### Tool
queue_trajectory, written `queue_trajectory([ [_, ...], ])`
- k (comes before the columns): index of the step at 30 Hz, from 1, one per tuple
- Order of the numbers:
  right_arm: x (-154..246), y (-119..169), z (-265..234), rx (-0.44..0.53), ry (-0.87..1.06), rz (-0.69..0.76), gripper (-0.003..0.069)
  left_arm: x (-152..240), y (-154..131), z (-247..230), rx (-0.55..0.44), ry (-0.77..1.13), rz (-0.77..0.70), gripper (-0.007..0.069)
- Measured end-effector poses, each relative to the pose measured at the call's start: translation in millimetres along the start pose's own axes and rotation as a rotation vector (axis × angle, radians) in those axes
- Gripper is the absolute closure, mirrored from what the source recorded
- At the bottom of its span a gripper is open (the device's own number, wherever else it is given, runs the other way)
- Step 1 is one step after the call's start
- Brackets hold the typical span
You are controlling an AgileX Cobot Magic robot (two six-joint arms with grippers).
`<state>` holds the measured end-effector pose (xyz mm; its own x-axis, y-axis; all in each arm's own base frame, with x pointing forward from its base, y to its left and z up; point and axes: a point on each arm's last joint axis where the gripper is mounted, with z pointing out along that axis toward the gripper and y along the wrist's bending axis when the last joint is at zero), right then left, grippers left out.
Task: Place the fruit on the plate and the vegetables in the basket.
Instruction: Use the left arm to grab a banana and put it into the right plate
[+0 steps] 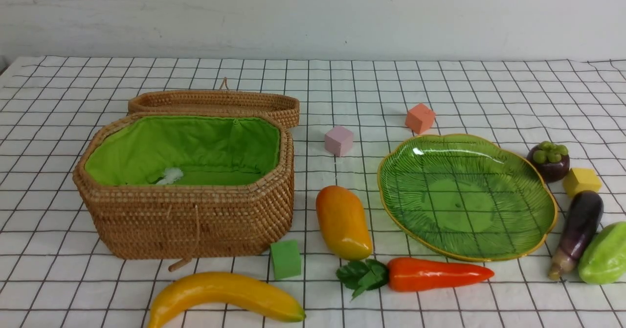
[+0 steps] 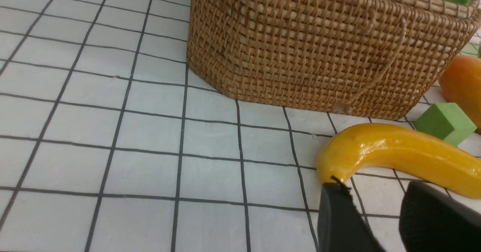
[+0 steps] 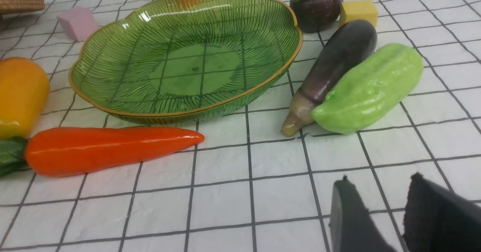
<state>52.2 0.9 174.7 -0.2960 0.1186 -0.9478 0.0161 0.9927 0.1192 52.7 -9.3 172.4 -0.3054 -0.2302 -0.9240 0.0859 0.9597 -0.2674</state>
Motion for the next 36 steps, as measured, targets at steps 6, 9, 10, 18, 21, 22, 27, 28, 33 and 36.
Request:
queue_trajectory([
  [6,0.0,0.0,0.0,0.000,0.000,0.000,0.0417,-12.4,-6.6,-1.1,0.095,-0.124,-0.339,0.0386],
  [9,0.0,0.0,0.0,0.000,0.000,0.000,0.0417,-20.3,-8.4,-2.7,0.155,-0.193,-0.573,0.0386],
  [10,0.0,0.0,0.0,0.000,0.000,0.000,0.0417,-26.8,-8.0,-4.4,0.185,-0.258,-0.656,0.0388],
  [18,0.0,0.0,0.0,0.000,0.000,0.000,0.0417,-51.2,-18.4,-17.6,0.237,-0.259,-0.691,0.0593],
  [21,0.0,0.0,0.0,0.000,0.000,0.000,0.0417,-73.6,-28.8,-23.9,0.205,-0.178,-0.539,0.0638],
  [22,0.0,0.0,0.0,0.000,0.000,0.000,0.0417,-80.0,-31.2,-23.5,0.193,-0.156,-0.504,0.0638],
  [27,0.0,-0.3,0.0,0.003,0.000,-0.009,0.0417,-108.2,-44.4,-11.2,0.128,0.059,-0.319,0.0638],
  [28,-0.3,-0.6,0.0,0.006,-0.003,-0.017,0.0417,-112.5,-46.6,-5.8,0.116,0.114,-0.285,0.0638],
  [33,-5.1,0.2,0.9,-0.007,-0.083,0.029,0.0417,-137.1,-58.5,13.8,0.107,0.309,-0.158,0.0638],
  [36,-15.6,3.7,-0.6,-0.070,-0.195,0.262,0.0417,-147.1,-65.5,23.0,0.137,0.404,-0.084,0.0638],
])
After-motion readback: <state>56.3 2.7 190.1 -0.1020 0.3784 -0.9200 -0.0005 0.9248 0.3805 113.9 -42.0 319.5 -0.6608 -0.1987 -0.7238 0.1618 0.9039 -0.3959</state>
